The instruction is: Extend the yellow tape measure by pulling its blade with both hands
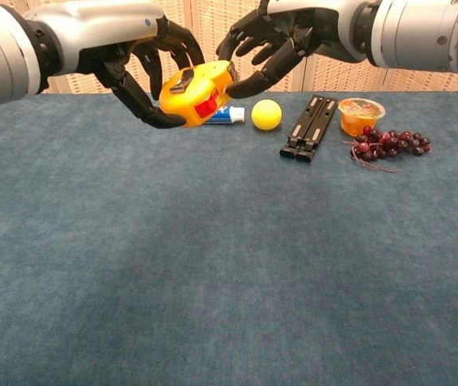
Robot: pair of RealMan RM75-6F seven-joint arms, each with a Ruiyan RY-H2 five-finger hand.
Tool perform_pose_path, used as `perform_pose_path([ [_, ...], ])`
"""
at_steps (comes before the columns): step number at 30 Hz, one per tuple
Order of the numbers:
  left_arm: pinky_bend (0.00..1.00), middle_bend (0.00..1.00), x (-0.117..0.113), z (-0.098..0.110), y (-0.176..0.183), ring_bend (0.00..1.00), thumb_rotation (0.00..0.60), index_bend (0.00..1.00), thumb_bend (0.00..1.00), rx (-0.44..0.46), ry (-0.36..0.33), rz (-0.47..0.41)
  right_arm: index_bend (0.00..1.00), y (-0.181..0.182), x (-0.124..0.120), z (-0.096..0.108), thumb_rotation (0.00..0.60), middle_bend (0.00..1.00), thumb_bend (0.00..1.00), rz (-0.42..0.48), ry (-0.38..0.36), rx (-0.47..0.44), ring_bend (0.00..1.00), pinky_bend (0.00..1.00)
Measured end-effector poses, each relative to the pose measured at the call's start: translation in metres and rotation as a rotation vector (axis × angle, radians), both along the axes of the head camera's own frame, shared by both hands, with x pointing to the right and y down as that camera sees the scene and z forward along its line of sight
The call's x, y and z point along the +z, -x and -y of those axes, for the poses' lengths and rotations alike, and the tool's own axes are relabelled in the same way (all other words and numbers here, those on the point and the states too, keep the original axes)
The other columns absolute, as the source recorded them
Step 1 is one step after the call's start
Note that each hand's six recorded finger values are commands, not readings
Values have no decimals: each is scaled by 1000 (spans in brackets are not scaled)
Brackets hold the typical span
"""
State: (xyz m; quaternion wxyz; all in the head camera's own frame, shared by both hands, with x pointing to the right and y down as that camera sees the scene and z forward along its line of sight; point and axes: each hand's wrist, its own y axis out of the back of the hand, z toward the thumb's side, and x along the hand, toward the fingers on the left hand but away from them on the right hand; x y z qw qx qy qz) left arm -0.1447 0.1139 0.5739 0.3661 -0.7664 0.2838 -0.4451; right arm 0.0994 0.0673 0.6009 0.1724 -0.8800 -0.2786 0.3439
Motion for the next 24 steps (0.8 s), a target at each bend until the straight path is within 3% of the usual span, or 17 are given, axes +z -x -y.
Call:
perform_pose_path([
  [24,272,471,6,4,6,456,600,484,319,-16,5,23,570,-3,4,-1,600,188,288,-5,11,4,118,93],
])
